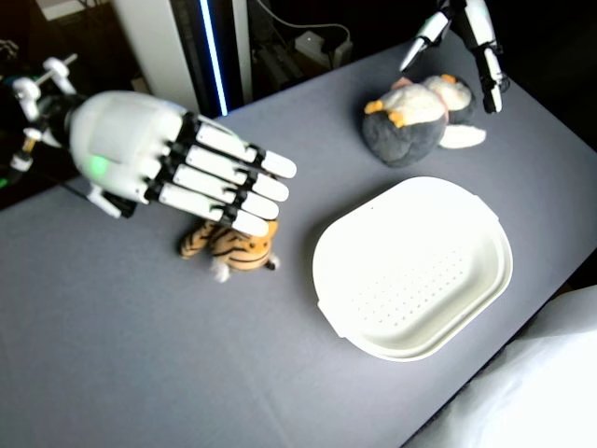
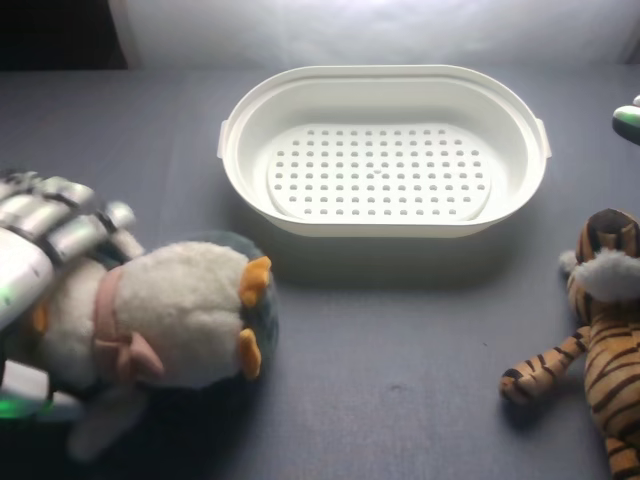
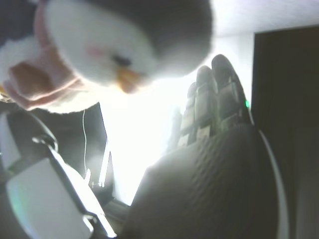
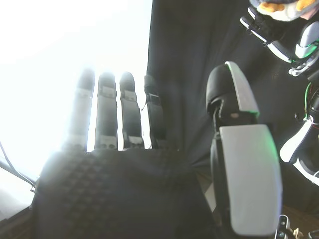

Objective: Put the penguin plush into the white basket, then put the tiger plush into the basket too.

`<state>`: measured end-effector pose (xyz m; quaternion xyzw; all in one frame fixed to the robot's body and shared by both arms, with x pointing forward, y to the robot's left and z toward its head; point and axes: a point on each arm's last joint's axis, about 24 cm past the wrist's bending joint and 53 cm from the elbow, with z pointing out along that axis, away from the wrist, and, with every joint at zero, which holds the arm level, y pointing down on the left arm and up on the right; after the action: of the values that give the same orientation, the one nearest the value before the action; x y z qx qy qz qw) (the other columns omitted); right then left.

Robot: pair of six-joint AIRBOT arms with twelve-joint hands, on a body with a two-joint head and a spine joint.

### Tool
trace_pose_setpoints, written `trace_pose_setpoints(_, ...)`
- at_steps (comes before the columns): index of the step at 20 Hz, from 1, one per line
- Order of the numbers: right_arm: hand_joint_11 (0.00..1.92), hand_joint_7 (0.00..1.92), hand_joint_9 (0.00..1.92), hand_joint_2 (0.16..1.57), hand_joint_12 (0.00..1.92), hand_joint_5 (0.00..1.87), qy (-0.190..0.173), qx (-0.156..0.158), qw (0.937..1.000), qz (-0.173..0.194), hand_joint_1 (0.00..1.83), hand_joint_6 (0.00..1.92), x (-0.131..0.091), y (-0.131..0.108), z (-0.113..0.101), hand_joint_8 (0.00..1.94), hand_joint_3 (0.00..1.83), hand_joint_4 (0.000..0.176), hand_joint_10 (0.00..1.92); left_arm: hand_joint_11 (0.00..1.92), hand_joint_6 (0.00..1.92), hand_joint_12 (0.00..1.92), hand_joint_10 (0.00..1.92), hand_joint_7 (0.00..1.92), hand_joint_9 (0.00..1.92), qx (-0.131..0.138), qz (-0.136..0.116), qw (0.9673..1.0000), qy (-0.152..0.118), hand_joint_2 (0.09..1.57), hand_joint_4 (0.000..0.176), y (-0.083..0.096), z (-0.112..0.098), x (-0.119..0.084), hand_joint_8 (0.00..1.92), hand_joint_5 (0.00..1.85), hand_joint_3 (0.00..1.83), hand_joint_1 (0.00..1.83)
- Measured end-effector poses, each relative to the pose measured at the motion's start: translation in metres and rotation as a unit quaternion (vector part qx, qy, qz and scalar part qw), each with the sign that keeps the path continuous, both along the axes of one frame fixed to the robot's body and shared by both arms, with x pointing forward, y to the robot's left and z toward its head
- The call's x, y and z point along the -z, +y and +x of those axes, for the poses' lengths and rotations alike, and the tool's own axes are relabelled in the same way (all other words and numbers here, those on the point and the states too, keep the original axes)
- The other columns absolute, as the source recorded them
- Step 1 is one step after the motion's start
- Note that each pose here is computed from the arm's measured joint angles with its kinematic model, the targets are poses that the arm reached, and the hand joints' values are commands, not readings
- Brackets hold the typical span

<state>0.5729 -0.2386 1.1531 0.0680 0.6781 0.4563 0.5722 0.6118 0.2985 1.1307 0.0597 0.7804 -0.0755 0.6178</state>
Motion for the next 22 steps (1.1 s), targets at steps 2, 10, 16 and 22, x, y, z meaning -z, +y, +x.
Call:
trace_pose_setpoints(2, 0.2, 0.19, 0.21, 1.17, 0.13, 0.25, 0.004, 0.0, 1.0, -0.003, 0.64, 0.0, 0.002, -0.001, 0.0, 0.0, 0.0, 0.029, 0.0, 0.0, 0.0, 0.06, 0.0, 0.0, 0.0, 0.009, 0.026, 0.9996, 0.004, 0.74, 0.176, -0.013, 0.003, 0.007, 0.0, 0.0, 0.01, 0.58)
trace_pose_setpoints(10, 0.22, 0.19, 0.21, 1.17, 0.11, 0.25, 0.01, -0.004, 0.9999, -0.003, 0.65, 0.0, 0.005, 0.001, -0.002, 0.0, 0.0, 0.023, 0.0, 0.04, 0.0, 0.05, 0.01, 0.0, 0.01, 0.016, 0.087, 0.996, 0.015, 0.76, 0.176, -0.016, -0.001, 0.017, 0.0, 0.0, 0.01, 0.59)
trace_pose_setpoints(16, 0.24, 0.21, 0.22, 1.17, 0.1, 0.26, 0.012, -0.005, 0.9999, -0.001, 0.63, 0.0, 0.007, 0.001, -0.003, 0.01, 0.0, 0.033, 0.0, 0.16, 0.01, 0.08, 0.02, 0.19, 0.24, -0.003, 0.076, 0.9969, 0.023, 0.82, 0.176, -0.008, 0.005, 0.025, 0.01, 0.12, 0.01, 0.7)
trace_pose_setpoints(22, 0.25, 0.21, 0.23, 1.17, 0.09, 0.27, 0.014, -0.004, 0.9999, 0.0, 0.63, 0.0, 0.008, 0.001, -0.003, 0.0, 0.0, 0.033, 0.01, 0.56, 1.26, 1.65, 1.35, 0.78, 0.69, -0.017, 0.06, 0.9979, 0.016, 1.25, 0.0, -0.01, 0.013, 0.03, 1.48, 0.7, 0.0, 1.17)
